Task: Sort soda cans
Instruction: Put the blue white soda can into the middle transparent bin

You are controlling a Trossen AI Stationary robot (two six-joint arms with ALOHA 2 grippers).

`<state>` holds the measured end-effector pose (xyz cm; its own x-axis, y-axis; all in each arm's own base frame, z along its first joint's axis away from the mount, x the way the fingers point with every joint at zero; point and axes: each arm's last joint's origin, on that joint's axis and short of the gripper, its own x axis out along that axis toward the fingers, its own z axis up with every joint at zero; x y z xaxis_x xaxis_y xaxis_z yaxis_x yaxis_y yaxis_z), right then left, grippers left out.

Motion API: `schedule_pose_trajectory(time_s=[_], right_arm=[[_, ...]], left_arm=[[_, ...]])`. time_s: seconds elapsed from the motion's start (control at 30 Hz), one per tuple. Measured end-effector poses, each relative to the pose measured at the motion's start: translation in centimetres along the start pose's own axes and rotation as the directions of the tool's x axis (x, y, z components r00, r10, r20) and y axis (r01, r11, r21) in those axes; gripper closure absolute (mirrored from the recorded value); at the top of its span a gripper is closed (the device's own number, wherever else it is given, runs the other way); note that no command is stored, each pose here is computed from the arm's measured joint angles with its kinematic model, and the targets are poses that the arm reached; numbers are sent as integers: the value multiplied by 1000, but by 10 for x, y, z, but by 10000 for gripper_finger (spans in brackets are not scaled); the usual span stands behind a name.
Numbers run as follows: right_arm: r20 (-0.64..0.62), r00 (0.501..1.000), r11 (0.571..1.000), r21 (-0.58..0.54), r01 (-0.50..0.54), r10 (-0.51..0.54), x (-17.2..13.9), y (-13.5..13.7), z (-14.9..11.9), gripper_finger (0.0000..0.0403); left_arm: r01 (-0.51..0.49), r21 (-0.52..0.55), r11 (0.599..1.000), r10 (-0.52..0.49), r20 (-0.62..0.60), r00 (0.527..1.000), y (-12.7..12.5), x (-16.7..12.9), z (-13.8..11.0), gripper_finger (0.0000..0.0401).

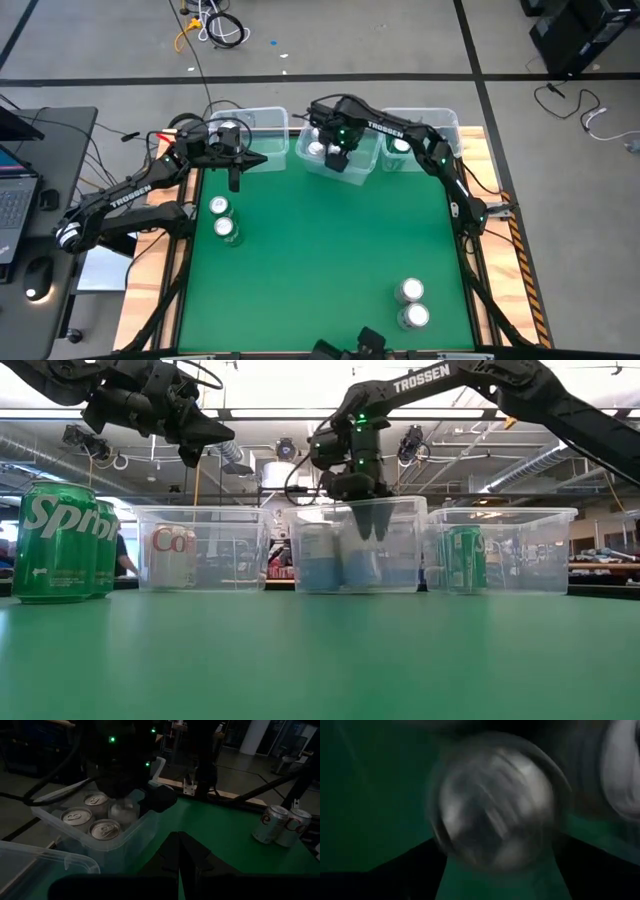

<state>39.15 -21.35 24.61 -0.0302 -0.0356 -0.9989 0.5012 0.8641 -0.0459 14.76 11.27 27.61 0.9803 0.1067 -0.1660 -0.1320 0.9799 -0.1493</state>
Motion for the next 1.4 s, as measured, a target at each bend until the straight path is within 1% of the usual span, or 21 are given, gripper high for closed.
schedule_pose_trajectory(time_s=[0.13, 0.2, 0.3, 0.47, 0.57, 0.67, 0.77, 0.97, 1.0, 1.03, 1.17, 1.3, 1.4], right_arm=[[-7, 1000, 989, 148, -3, 4, 0, -7, 0, 58], [-9, 1000, 980, 198, -6, 8, 1, -11, -1, 57], [1, 1000, 979, 202, -8, 8, 1, -13, 0, 61], [20, 1000, 990, 141, 0, -3, 1, -6, 2, 86], [12, 1000, 994, 103, 17, -18, 4, 1, 2, 115], [-9, 1000, 996, 85, 19, -18, 9, 5, 0, 160], [-36, 999, 997, 77, 13, -10, 12, 5, -2, 224], [-74, 997, 999, 41, 10, -7, 21, 5, -4, 375], [-69, 998, 999, 34, 8, -5, 22, 5, -4, 388], [-63, 998, 1000, 30, 4, -2, 23, 5, -3, 393], [-31, 1000, 1000, 14, -3, 4, 27, 6, 0, 383], [12, 1000, 1000, 9, -6, 5, 26, 6, 3, 400], [39, 999, 1000, 19, 2, -2, 20, 2, 3, 398]], left_arm=[[0, 2, 1000, 0, 3, 1000, 0, 0, 0, 397], [0, 2, 1000, 0, 2, 1000, 0, 0, 0, 397], [0, 1, 1000, 0, 1, 1000, 0, 0, 0, 397], [0, 0, 1000, 0, 1, 1000, 0, 0, 0, 397], [0, 0, 1000, 0, 0, 1000, 0, 0, 0, 397], [0, 0, 1000, 0, 0, 1000, 0, 0, 0, 397], [0, -1, 1000, 0, 0, 1000, 0, 0, 0, 397], [0, -1, 1000, 0, 0, 1000, 0, 0, 0, 397], [0, -1, 1000, 0, -1, 1000, 0, 0, 0, 397], [0, -1, 1000, 0, -1, 1000, 0, 0, 0, 397], [0, -2, 1000, 0, 0, 1000, 0, 0, 0, 397], [0, -5, 1000, 0, -1, 1000, 0, 0, 0, 397], [0, -5, 1000, 0, 0, 1000, 0, 0, 0, 397]])
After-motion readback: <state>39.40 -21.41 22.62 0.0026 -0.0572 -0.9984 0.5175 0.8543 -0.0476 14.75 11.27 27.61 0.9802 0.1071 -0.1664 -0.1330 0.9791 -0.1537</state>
